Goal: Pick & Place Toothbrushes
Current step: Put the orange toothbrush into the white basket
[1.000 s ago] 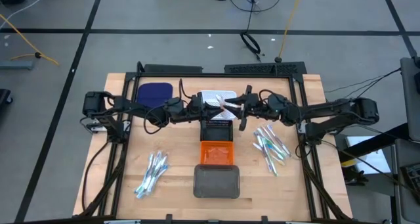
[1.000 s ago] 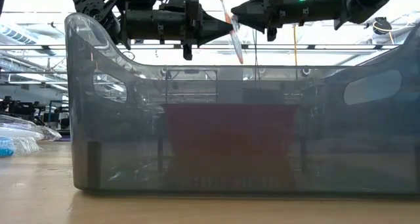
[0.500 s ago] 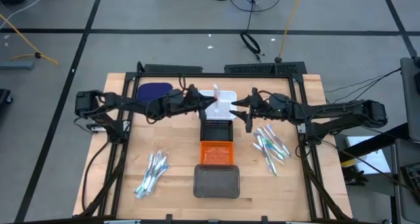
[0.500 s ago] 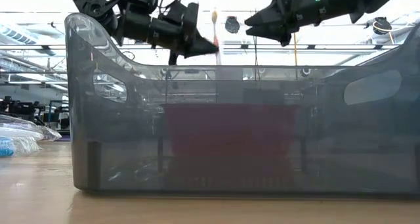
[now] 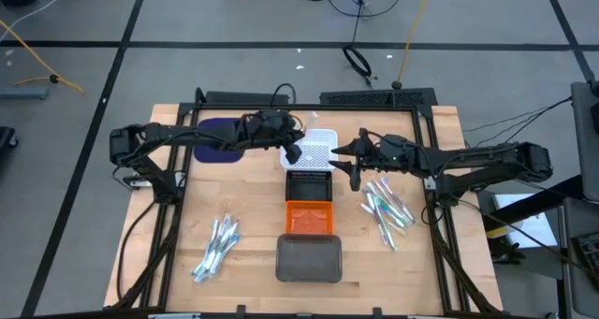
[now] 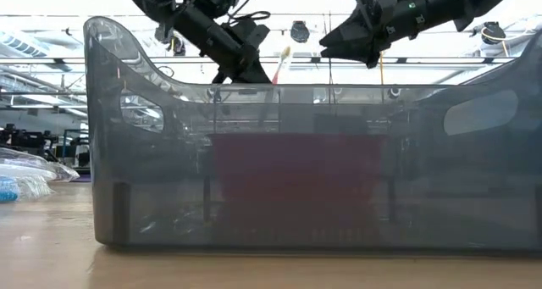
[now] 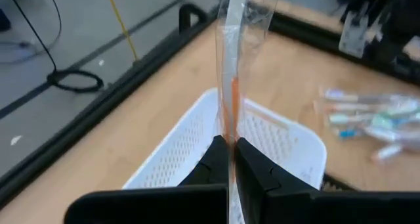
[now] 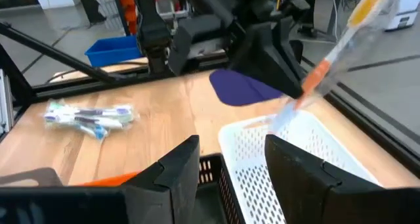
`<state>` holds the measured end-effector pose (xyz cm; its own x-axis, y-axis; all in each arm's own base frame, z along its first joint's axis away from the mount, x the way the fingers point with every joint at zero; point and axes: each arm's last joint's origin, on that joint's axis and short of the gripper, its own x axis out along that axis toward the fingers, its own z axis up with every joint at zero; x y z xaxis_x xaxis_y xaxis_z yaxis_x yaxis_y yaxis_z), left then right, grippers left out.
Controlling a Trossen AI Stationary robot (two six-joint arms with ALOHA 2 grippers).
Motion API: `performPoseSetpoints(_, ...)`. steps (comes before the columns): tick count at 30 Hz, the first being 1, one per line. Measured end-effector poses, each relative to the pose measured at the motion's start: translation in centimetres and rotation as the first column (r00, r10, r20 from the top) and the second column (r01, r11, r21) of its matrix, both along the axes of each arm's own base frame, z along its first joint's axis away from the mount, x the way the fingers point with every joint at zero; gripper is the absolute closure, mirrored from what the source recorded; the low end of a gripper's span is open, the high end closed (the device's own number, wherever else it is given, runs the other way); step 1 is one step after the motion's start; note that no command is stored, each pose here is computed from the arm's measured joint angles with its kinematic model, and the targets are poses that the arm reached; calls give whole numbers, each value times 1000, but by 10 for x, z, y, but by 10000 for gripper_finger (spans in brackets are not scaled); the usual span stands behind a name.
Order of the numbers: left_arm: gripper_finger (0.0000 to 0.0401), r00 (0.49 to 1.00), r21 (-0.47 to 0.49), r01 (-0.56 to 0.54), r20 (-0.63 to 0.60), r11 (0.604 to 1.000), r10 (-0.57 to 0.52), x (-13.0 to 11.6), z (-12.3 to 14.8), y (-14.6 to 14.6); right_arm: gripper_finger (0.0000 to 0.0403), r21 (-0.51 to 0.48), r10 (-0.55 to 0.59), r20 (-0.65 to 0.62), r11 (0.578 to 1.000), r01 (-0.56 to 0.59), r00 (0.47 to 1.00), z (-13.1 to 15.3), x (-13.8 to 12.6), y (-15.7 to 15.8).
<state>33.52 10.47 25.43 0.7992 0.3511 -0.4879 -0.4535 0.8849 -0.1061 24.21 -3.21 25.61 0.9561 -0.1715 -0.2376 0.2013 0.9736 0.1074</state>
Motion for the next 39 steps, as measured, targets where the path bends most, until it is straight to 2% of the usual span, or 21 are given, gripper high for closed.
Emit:
performPoseSetpoints(8,401,999,-47,-10,-52,999,8,-2,1,1,238,1,30,-6,1000,-30,1000,-1,1,7)
performPoseSetpoints(26,400,984,-134,10,-177,991,-34,16,-48,2,238,-1,62,-19,998,-62,998,-2,1,15)
performPoseSetpoints(39,338,980,-117,16,-197,993,-39,18,-53,3,238,-2,61,-23,998,-61,998,-2,1,15)
